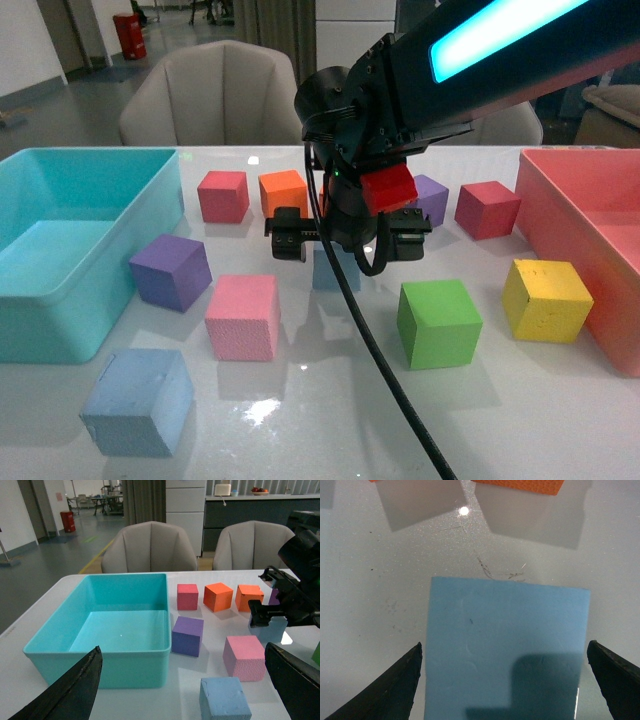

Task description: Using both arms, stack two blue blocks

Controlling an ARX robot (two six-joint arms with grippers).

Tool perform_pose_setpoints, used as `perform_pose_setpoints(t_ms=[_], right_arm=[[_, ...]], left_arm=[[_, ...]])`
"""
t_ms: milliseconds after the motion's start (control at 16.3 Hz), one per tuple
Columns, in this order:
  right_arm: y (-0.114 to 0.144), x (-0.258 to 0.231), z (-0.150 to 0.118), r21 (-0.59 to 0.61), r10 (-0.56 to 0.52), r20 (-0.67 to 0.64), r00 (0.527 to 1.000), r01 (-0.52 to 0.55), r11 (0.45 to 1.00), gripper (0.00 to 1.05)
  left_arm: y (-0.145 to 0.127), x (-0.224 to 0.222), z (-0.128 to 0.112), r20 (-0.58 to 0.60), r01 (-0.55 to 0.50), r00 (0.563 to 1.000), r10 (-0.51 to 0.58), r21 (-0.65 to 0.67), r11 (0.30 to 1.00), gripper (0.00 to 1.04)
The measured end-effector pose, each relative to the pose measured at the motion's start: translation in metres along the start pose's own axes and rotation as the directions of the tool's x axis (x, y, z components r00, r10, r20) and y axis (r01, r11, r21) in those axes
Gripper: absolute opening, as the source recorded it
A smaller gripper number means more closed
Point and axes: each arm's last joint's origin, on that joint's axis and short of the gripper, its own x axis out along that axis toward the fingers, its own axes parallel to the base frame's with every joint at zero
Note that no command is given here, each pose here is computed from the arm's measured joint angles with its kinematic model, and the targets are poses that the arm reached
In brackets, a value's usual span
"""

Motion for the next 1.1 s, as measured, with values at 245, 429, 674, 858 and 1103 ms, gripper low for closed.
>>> perform_pose_setpoints(t_ms=[245, 429, 674, 858, 1103], right_arm=[[-0.011, -0.059, 0.02, 0.046, 0.069, 0.15, 0.986, -0.077, 0.996, 0.98], [-0.04, -0.126, 0.02, 0.104, 0.131, 0.338, 0.932, -0.176, 0.979, 0.98], [-0.091, -0.207, -0.037, 0.14, 0.127, 0.533, 0.837, -0.235, 0.962, 0.98], [-0.138, -0.249, -0.098, 0.08, -0.044, 0.814, 0.579, -0.037, 0.996, 0.72], [-0.198, -0.296, -0.21, 0.008, -0.069, 0.787, 0.613, 0.102, 0.995, 0.19]], left_arm=[[0.0, 0.0, 0.0, 0.0, 0.0, 1.0, 0.0, 0.0, 1.0, 0.98], [0.0, 0.0, 0.0, 0.0, 0.0, 1.0, 0.0, 0.0, 1.0, 0.98], [0.0, 0.0, 0.0, 0.0, 0.0, 1.0, 0.0, 0.0, 1.0, 0.98], [0.0, 0.0, 0.0, 0.0, 0.0, 1.0, 0.0, 0.0, 1.0, 0.98], [0.0, 0.0, 0.0, 0.0, 0.0, 1.0, 0.0, 0.0, 1.0, 0.98]])
